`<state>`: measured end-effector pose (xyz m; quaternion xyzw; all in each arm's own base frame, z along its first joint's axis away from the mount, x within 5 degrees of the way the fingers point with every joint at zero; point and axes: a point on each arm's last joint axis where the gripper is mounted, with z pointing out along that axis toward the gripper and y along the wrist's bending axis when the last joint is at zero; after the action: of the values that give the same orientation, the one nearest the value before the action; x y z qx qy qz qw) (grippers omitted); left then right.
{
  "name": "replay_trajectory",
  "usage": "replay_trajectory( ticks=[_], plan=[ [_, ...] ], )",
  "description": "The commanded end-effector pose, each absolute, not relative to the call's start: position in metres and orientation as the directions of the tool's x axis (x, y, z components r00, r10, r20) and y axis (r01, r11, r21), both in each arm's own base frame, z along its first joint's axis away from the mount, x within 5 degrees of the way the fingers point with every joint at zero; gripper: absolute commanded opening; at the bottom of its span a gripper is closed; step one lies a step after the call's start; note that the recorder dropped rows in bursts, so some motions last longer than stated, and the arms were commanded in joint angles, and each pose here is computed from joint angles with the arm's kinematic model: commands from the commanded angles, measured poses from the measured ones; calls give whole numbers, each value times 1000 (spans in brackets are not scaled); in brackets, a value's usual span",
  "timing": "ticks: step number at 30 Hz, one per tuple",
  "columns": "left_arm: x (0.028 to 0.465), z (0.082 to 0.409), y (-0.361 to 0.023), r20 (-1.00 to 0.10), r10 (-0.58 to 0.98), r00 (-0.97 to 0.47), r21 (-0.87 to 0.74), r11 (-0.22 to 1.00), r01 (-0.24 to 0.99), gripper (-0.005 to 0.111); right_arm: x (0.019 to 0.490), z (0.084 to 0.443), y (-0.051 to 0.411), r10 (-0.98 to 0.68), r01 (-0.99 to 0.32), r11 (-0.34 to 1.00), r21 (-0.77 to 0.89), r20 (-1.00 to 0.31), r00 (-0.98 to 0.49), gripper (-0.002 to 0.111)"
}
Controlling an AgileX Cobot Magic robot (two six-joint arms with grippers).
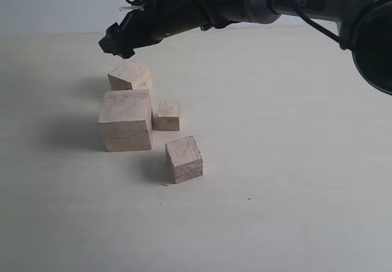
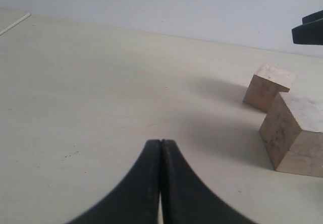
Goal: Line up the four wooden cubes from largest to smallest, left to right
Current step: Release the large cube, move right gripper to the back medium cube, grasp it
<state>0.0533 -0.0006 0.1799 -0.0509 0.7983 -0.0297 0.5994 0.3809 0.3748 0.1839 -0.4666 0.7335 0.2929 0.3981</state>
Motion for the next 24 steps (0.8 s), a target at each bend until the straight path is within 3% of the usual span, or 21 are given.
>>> replay_trajectory(
  ticks=[1,13,24],
  plan=[
    [53,181,-1,-957,-115,-265,-108,993,-40,0,380,175,377,-467,-926,370,68,-848,-249,78],
    [53,181,-1,-957,-115,-265,-108,993,-40,0,384,169,374,-532,-931,362,-40,-829,-171,78],
    [53,181,-1,-957,-115,-265,-108,993,-40,0,388,162,374,-472,-894,444,51,-835,-282,90]
  ],
)
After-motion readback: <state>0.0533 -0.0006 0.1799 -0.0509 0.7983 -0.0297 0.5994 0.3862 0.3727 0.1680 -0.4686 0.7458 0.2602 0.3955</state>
